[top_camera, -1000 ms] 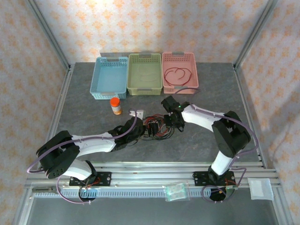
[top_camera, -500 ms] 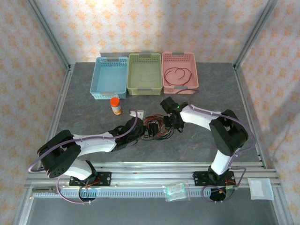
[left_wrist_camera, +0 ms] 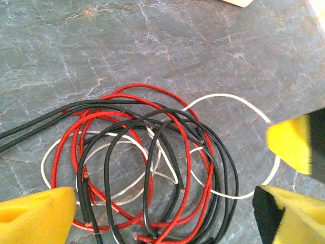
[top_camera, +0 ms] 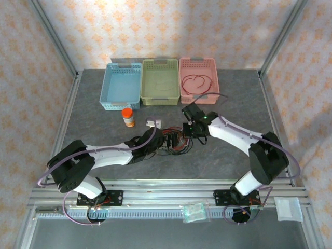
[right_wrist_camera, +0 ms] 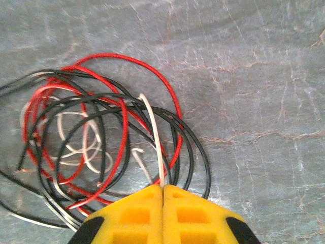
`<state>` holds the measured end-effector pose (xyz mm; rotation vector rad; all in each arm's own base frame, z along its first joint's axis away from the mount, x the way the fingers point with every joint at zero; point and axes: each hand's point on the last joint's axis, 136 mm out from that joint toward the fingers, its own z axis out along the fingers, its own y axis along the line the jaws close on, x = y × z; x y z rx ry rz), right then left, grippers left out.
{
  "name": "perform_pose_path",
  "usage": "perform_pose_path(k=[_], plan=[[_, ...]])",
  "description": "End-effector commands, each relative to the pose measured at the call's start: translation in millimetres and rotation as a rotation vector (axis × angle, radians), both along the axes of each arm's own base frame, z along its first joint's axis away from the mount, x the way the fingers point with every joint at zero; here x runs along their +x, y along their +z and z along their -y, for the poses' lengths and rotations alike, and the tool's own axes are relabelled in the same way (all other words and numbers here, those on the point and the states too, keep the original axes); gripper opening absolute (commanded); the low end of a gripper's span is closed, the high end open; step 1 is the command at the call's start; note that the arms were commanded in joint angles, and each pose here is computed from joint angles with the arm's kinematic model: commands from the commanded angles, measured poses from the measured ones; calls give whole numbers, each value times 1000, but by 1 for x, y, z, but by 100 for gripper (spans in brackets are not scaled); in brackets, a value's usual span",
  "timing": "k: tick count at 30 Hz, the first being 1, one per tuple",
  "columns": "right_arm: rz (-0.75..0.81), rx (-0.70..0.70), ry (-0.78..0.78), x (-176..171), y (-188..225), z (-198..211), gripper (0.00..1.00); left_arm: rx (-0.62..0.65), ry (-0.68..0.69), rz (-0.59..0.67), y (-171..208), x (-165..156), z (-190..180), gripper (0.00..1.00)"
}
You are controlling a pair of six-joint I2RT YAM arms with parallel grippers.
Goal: Untangle the cables
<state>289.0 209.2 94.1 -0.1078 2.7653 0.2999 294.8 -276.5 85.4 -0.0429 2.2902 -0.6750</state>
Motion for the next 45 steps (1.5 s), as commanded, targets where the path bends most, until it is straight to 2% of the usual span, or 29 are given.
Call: perform_pose_path(k=[1,14,18,24,39,45], plan=[[40,40,33,-1,25,-7,1,47,22,5,-3,6,2,92],[179,171,44,1,86,-13,0,166,80,-31,-32,26,5,93],[220,220,63,-1,109,-17,0,212,82,-55,-47,27,3,87],[271,268,79,-4,138,-18,0,248,91,-76,-60,28,1,86],[601,365,74,-18,266,11,0,277,104,-123,-83,17,-11,85],[713,358,57,-26,307,29,0,280,114,-136,-90,11,-17,84]])
